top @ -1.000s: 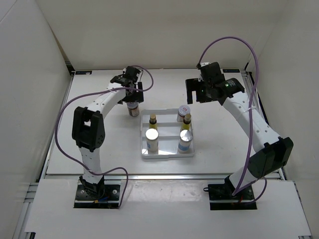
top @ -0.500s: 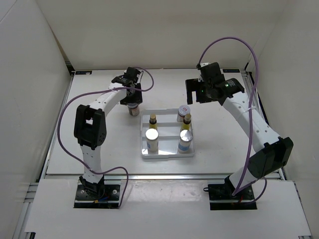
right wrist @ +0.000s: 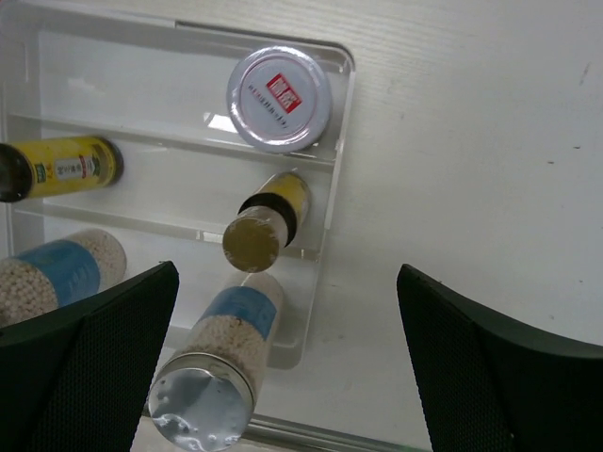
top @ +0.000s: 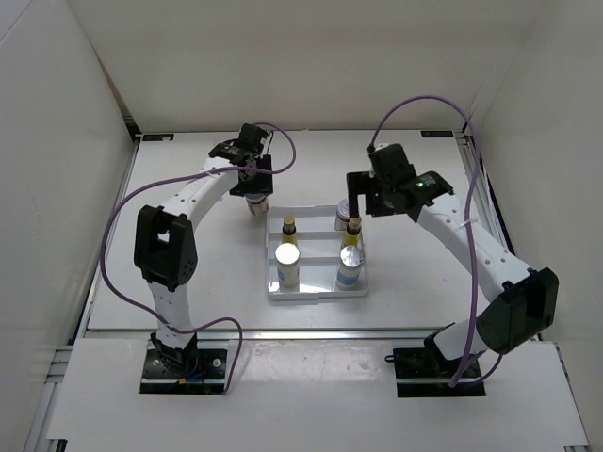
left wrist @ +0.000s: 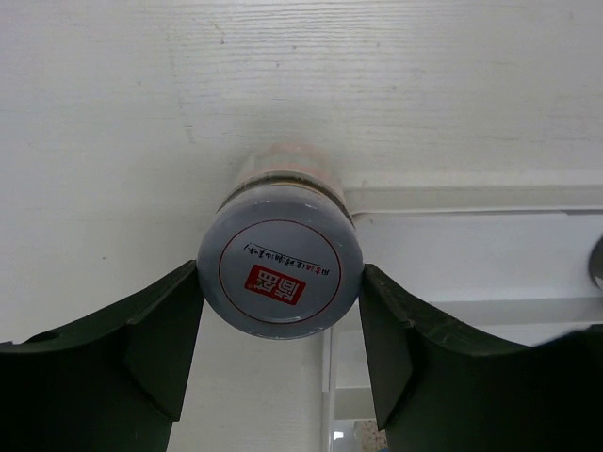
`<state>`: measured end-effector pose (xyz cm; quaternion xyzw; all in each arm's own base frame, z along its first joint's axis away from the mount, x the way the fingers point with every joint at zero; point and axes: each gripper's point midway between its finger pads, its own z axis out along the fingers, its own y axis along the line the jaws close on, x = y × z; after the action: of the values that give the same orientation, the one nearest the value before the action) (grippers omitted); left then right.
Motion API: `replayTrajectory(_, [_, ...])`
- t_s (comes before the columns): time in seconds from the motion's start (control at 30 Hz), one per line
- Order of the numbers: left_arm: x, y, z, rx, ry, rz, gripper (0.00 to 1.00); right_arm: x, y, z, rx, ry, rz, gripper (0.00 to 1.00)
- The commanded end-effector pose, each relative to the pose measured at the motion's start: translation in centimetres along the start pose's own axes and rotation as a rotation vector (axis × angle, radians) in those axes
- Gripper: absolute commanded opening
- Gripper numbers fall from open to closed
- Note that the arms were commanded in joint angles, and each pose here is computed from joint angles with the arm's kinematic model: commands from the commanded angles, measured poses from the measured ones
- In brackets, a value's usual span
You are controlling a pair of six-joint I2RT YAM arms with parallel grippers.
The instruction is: Organize the condiment bottles
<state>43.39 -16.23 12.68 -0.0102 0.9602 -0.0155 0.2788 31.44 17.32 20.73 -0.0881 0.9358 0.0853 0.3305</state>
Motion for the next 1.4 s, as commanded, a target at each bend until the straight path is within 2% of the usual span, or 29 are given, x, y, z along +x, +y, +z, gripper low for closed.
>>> replayTrajectory(0.0, [-4.1,-2.7,-5.9,0.120,-0.166,0.018,0.20,-0.5,2.4,1.0,0.021,-0.091,-0.006,1.00])
replayTrajectory(0.07, [-4.0,-3.4,-5.8,0.136,-0.162,0.026,0.20,-0.4,2.2,1.3,0.090,-0.117,-0.023,1.00])
replayTrajectory(0.2, [-3.7,-3.5,-5.4,0.142,-0.150,0.038,0.19,-0.9,3.4,0.6,0.087,-0.165,-0.057,1.00])
replayTrajectory(0.63, [-2.4,-6.6,-4.4,0.243,-0.103,0.073,0.19,-3.9,2.8,-4.1,0.068,-0.309,-0.063,1.00])
replayTrajectory(0.87, [-1.4,-8.3,-4.3,0.270,-0.090,0.102,0.16,-4.1,2.1,-4.6,0.099,-0.317,-0.070,1.00])
replayTrajectory(1.37, [-3.3,-7.1,-8.9,0.261,-0.180,0.104,0.16,-3.6,2.0,-4.4,0.105,-0.300,-0.068,1.00])
